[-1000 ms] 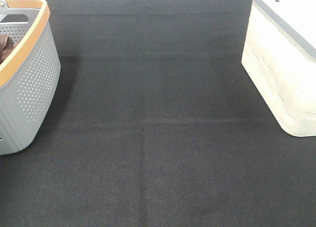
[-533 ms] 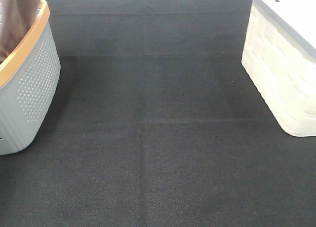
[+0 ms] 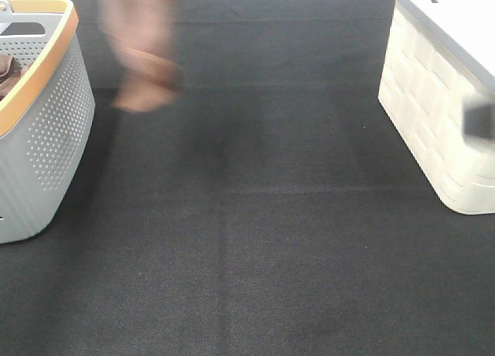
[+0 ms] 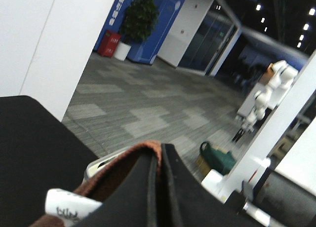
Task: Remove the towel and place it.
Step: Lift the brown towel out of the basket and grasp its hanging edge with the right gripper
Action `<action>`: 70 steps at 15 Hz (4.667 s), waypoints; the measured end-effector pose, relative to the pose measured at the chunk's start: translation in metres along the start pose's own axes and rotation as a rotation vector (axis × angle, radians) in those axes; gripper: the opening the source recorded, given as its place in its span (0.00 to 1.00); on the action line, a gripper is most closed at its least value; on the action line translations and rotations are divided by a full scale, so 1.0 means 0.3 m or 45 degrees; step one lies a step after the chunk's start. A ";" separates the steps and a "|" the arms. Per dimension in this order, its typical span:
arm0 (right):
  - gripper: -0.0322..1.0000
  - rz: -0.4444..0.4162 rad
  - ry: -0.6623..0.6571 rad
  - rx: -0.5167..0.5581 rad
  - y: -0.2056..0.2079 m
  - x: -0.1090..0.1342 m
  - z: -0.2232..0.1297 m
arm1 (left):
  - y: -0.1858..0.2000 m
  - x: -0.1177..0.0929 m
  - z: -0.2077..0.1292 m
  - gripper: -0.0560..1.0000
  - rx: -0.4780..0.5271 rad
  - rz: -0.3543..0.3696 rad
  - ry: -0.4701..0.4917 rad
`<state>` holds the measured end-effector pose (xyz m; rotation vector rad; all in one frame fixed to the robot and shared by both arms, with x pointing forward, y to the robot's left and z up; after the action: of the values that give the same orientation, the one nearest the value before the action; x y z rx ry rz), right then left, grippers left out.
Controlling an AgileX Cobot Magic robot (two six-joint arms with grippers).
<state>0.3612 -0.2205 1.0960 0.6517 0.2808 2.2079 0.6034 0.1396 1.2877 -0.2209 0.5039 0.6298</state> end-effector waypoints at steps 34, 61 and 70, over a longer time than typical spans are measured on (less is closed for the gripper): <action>0.78 -0.072 0.582 0.043 -0.738 0.192 -0.048 | -0.008 -0.271 -0.294 0.05 0.592 0.430 -0.370; 0.87 -0.087 0.360 -0.095 -0.529 0.210 0.091 | 0.044 -0.252 -0.242 0.05 0.616 0.597 -0.463; 0.81 0.340 0.507 0.075 -0.645 0.343 -0.001 | 0.027 -0.270 -0.228 0.05 0.542 0.542 -0.440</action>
<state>0.4287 -0.0158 1.0556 0.2847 0.4865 2.5890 0.5162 0.0813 1.2701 0.4048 0.3389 0.9350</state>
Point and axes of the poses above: a point on each arm's last joint axis where the gripper is mounted, y pointing back along that axis away from the gripper, x along the wrist's bending axis when the last joint is at zero, z = x × y, the point moved 3 cm from there along -y, pointing out along that axis toward the gripper, and after that the axes turned 3 degrees about y, right-handed, at the moved point
